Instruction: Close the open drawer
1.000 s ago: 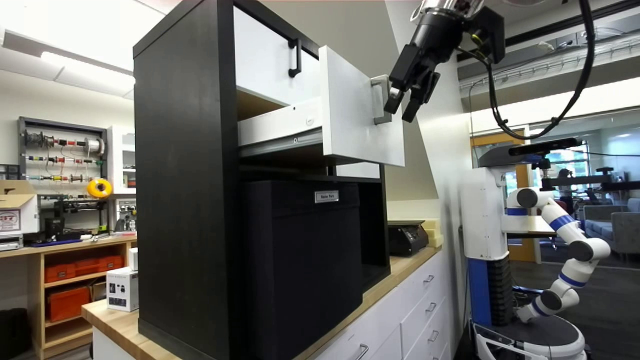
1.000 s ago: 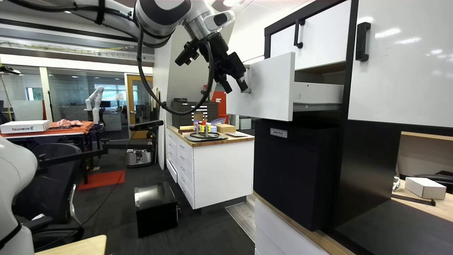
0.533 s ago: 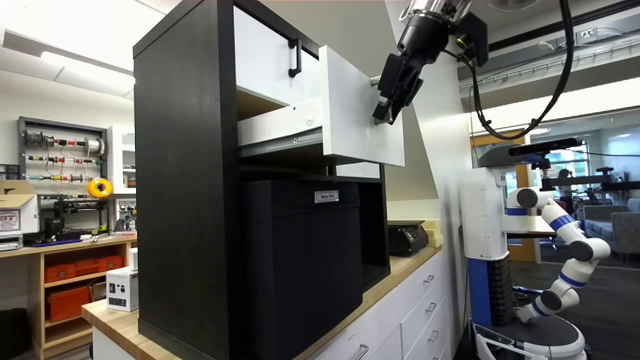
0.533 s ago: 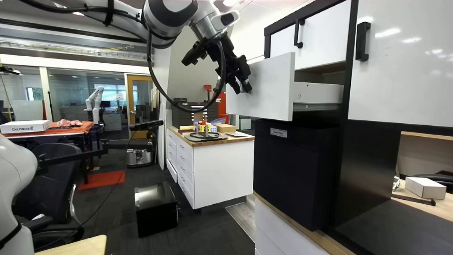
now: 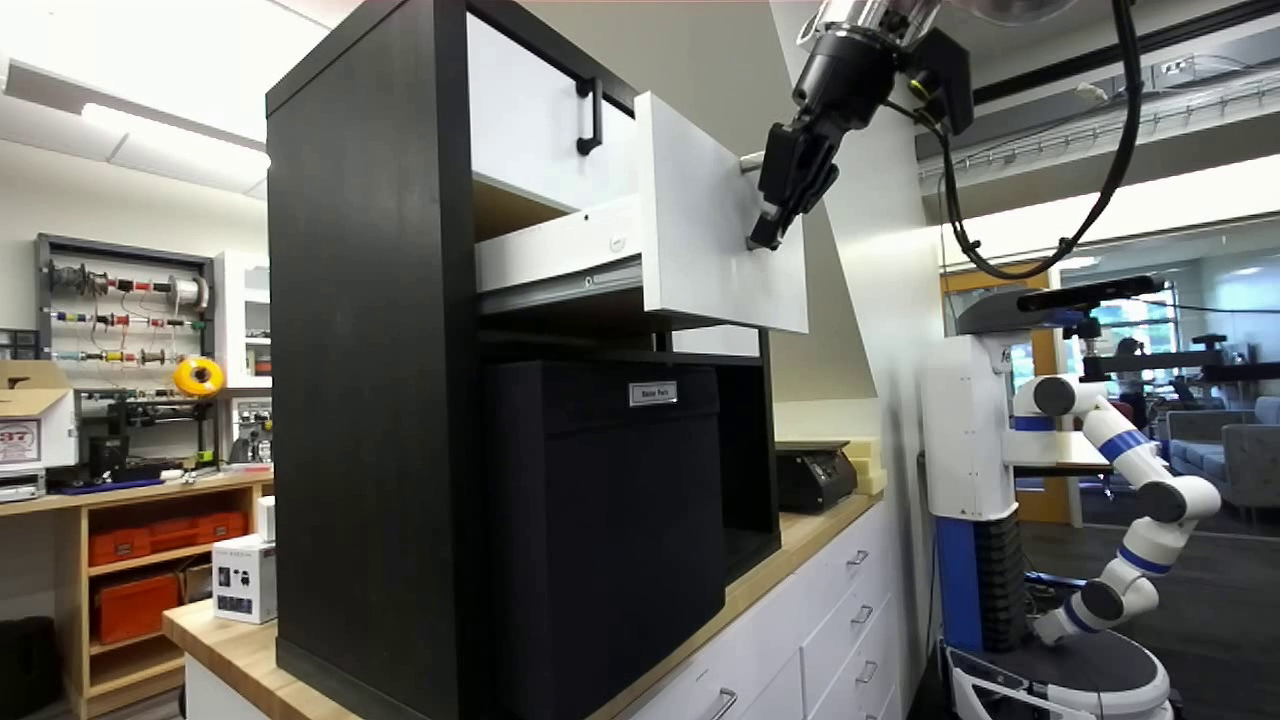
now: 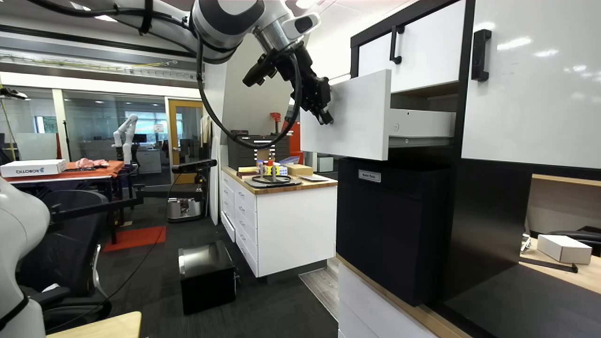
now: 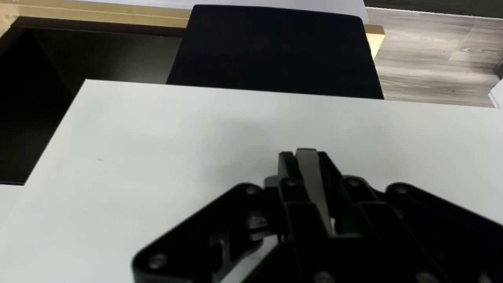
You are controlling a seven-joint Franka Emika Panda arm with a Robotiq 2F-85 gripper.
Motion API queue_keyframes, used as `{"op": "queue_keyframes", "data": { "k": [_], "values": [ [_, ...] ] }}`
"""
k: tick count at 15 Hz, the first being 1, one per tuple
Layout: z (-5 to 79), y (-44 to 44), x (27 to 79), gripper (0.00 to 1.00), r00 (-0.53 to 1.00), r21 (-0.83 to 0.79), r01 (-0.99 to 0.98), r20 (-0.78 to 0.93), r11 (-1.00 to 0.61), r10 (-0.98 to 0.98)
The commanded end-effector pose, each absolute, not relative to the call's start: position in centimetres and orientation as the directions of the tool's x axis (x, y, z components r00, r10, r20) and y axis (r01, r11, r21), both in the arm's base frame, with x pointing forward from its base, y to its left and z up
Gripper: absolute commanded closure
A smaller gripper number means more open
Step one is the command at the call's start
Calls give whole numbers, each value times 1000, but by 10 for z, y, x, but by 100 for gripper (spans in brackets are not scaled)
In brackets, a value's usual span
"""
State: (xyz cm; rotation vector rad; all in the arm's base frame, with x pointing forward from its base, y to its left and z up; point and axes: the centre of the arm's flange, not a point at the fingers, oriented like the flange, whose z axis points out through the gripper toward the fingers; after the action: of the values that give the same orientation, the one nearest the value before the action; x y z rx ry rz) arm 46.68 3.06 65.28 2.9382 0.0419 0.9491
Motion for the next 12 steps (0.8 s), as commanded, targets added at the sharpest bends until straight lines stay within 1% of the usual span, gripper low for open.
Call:
{"op": "queue_keyframes", "data": {
  "k": [1, 5, 12],
  "values": [
    [656, 30, 484, 94, 813, 61, 7, 581, -998, 41],
    [661, 24, 522, 93, 819, 52, 4, 573, -999, 34],
    [658, 14, 618, 93, 823, 37, 7, 567, -999, 26]
  ]
}}
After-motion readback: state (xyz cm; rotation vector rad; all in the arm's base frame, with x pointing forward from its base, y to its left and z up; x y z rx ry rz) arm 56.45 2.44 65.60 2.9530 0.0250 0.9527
